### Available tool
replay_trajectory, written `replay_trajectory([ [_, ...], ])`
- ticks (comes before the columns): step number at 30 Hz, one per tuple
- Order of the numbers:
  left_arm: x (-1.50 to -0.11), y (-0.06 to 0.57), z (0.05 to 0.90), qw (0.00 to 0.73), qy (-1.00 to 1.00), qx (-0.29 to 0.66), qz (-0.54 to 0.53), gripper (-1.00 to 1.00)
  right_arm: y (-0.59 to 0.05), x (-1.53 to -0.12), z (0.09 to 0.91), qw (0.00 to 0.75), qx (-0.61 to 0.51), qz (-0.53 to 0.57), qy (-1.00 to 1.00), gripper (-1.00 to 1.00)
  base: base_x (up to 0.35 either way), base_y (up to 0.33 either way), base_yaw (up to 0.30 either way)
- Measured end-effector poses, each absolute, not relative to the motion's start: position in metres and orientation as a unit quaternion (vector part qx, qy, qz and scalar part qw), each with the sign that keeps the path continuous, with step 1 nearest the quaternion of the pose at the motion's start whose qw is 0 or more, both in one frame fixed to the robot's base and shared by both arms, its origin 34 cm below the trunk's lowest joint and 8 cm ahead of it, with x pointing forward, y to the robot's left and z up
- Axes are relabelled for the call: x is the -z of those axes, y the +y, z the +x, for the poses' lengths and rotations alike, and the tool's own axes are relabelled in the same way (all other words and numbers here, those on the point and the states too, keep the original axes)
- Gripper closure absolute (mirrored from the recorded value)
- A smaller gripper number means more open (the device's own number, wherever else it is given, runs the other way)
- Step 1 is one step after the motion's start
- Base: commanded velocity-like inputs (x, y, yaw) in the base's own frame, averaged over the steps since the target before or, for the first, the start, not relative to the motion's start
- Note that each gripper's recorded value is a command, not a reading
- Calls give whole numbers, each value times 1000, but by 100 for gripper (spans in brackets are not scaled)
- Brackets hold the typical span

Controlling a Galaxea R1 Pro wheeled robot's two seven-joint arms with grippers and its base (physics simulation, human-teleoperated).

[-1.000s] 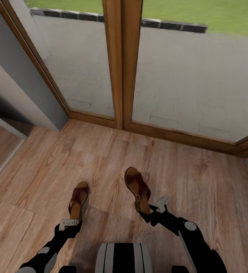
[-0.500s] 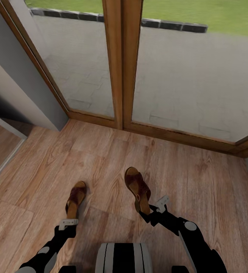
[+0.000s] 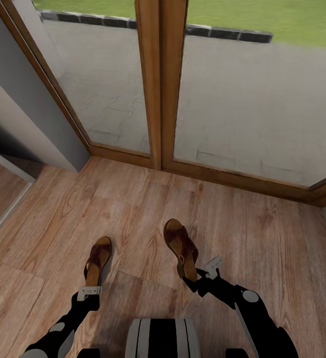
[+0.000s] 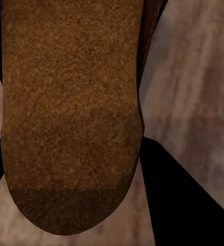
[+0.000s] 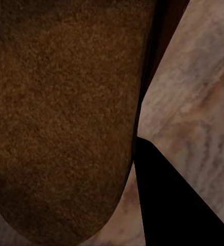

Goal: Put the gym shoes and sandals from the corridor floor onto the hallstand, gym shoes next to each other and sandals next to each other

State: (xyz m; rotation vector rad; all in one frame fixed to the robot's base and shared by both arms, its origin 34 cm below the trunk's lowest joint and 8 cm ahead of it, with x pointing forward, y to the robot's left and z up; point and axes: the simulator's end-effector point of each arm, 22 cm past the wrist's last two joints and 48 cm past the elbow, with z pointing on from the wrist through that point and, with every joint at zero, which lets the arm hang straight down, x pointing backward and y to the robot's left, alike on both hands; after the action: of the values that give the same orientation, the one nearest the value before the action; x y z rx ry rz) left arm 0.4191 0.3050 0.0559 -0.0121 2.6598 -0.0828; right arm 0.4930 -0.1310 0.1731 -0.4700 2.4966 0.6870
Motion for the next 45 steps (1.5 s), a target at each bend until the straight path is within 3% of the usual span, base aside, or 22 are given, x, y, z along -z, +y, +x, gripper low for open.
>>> replay_trajectory([
  [25, -87, 314, 451, 275, 961, 24, -1, 100, -141, -188, 495, 260, -242, -175, 918, 100, 0, 0, 0],
  [35, -110, 327, 477, 308, 951, 16, 4, 100, -226, -168, 476, 281, -190, -130, 932, 100, 0, 0, 0],
  [45, -135, 347, 495, 331, 943, 30, 33, 100, -290, -172, 465, 350, -140, -66, 924, 100, 0, 0, 0],
])
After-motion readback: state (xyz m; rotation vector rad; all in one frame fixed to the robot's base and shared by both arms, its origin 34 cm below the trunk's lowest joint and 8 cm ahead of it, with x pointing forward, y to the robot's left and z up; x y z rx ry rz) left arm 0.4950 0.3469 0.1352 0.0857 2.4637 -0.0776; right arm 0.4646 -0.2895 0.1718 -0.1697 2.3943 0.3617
